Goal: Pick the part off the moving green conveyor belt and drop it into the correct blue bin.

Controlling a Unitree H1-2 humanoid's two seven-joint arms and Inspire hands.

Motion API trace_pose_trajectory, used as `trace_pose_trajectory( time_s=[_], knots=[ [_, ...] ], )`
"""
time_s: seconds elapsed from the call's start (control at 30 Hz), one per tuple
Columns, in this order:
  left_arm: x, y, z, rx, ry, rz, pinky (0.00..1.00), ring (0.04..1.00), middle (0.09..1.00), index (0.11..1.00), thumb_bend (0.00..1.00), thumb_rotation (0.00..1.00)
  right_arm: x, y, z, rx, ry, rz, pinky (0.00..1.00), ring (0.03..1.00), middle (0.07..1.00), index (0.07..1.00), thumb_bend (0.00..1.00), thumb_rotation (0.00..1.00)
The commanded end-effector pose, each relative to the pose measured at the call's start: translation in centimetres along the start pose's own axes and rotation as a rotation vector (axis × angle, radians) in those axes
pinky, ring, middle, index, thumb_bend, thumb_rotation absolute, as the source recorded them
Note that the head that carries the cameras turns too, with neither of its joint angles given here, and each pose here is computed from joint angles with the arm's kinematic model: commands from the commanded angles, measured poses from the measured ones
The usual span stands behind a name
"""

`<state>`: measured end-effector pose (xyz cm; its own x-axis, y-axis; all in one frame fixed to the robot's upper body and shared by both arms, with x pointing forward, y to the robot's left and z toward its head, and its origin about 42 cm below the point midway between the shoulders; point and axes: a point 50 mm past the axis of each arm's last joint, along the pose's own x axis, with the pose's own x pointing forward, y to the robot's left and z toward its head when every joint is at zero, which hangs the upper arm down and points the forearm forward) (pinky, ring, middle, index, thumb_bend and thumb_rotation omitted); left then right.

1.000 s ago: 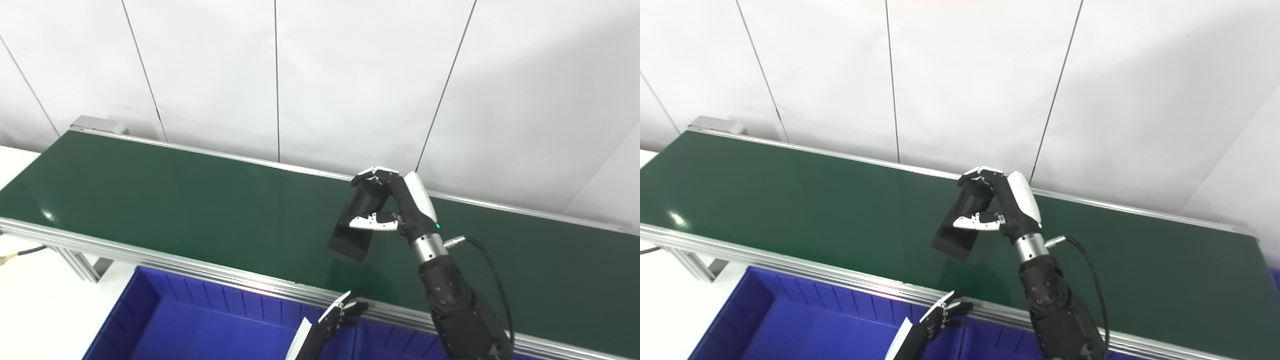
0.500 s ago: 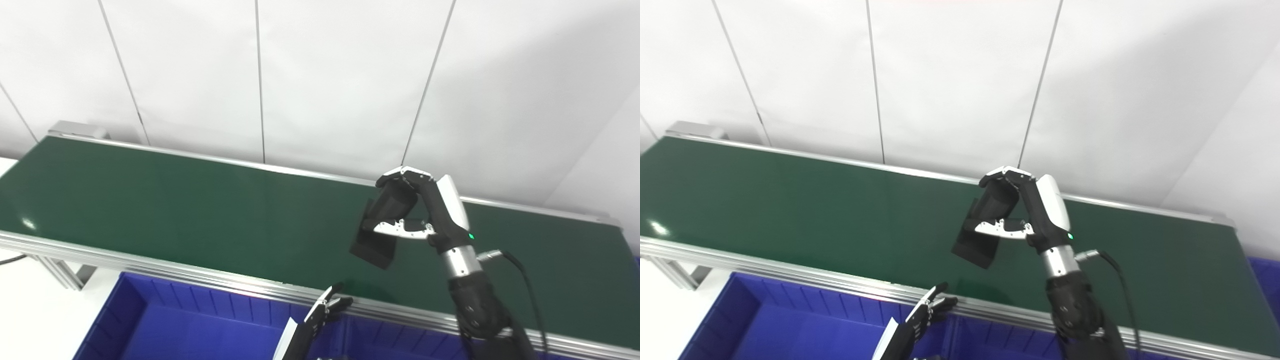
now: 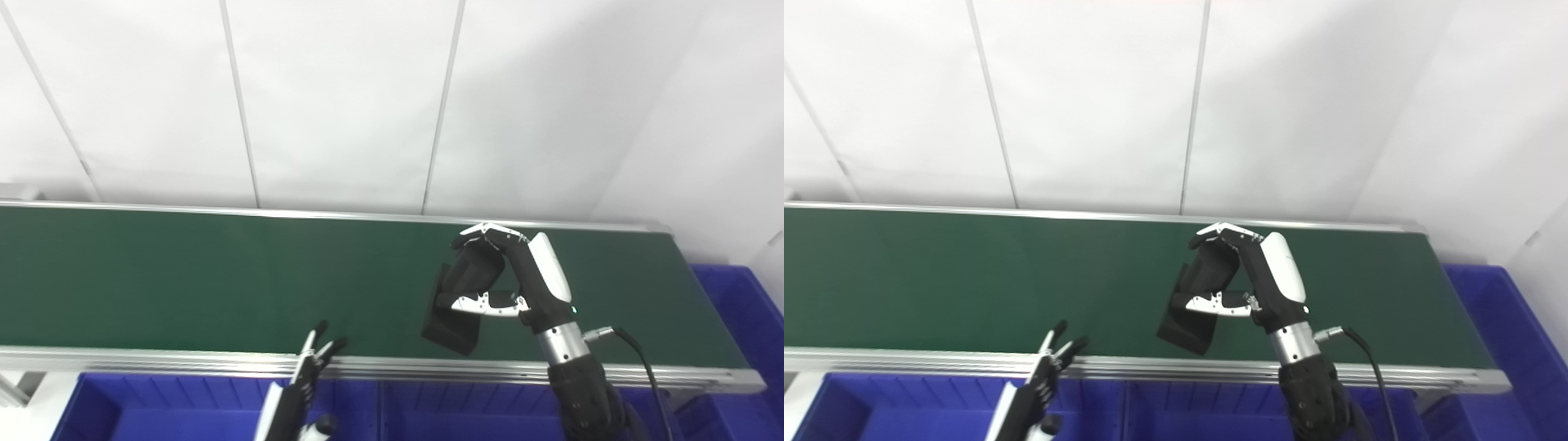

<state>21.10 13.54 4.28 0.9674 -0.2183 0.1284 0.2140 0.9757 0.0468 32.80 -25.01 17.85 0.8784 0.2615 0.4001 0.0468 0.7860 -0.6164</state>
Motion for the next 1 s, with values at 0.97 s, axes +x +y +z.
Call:
trace_pose_trajectory(
  time_s=[0.97],
  knots=[
    [2.3, 3.2, 4.7, -0.003, -0.170, -0.036, 0.85, 0.887, 0.866, 0.971, 0.90, 0.89, -12.9, -7.7, 0.2, -0.240, 0.197, 0.131, 0.34, 0.396, 0.480, 0.533, 0.51, 0.00]
  ],
)
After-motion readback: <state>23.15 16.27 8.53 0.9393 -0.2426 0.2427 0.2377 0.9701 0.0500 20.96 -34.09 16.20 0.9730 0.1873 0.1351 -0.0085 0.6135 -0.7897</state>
